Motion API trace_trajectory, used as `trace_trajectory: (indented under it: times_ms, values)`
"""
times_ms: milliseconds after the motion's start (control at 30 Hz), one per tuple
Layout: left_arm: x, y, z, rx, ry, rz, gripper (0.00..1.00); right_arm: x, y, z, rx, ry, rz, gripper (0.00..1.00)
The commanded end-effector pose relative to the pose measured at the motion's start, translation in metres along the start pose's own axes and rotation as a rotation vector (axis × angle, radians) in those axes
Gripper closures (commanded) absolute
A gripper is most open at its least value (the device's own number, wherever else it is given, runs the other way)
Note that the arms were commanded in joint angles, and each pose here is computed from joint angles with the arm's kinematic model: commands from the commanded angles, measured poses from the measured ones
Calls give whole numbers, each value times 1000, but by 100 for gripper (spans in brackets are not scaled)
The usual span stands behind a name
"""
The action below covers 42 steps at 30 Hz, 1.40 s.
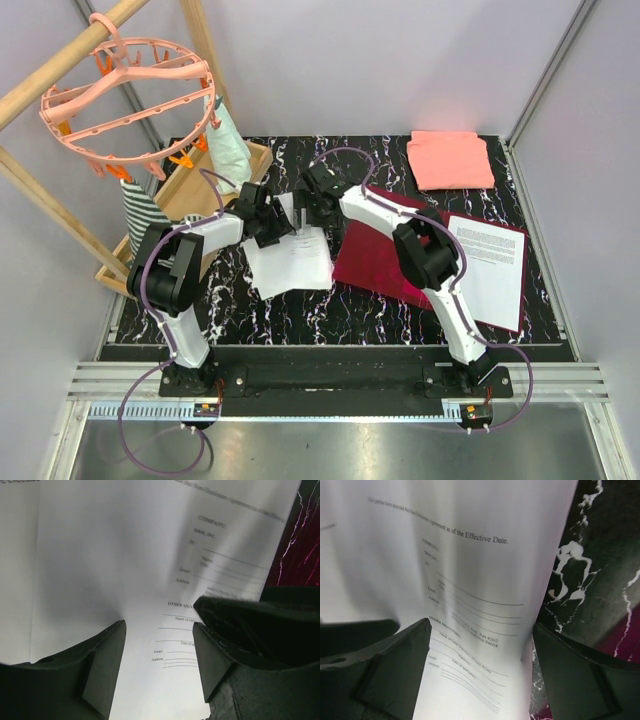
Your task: Put the files into the folder
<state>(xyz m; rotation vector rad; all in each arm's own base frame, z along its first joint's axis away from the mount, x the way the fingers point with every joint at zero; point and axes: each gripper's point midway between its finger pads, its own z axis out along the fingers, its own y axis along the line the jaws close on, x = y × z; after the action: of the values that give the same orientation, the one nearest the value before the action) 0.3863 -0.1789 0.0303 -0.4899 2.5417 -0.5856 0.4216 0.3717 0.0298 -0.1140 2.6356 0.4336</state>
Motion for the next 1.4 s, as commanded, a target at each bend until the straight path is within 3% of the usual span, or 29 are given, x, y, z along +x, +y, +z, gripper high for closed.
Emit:
trace_trajectory:
  times_ms: [0, 167, 500, 633, 900, 1267, 1367]
  values:
    - [17, 13, 7, -25, 45, -3, 38, -11, 30, -26, -317, -21, 76, 6]
    - [15, 12, 5, -23, 38, -2, 38, -31, 40, -63, -453, -118, 122, 5]
    - [20, 13, 7, -14, 56, -7, 38, -26, 50, -88, -661, -149, 190, 5]
    - [19, 10, 5, -3, 54, -7, 38, -36, 55, -99, -791, -168, 286, 5]
    - [17, 6, 1, 9, 46, -5, 38, -10, 43, -99, -849, -162, 470, 6]
    - [20, 7, 2, 17, 52, -15, 38, 5, 44, -109, -898, -170, 507, 11]
    - [17, 2, -3, 28, 41, -6, 38, -1, 37, -100, -818, -204, 451, 18]
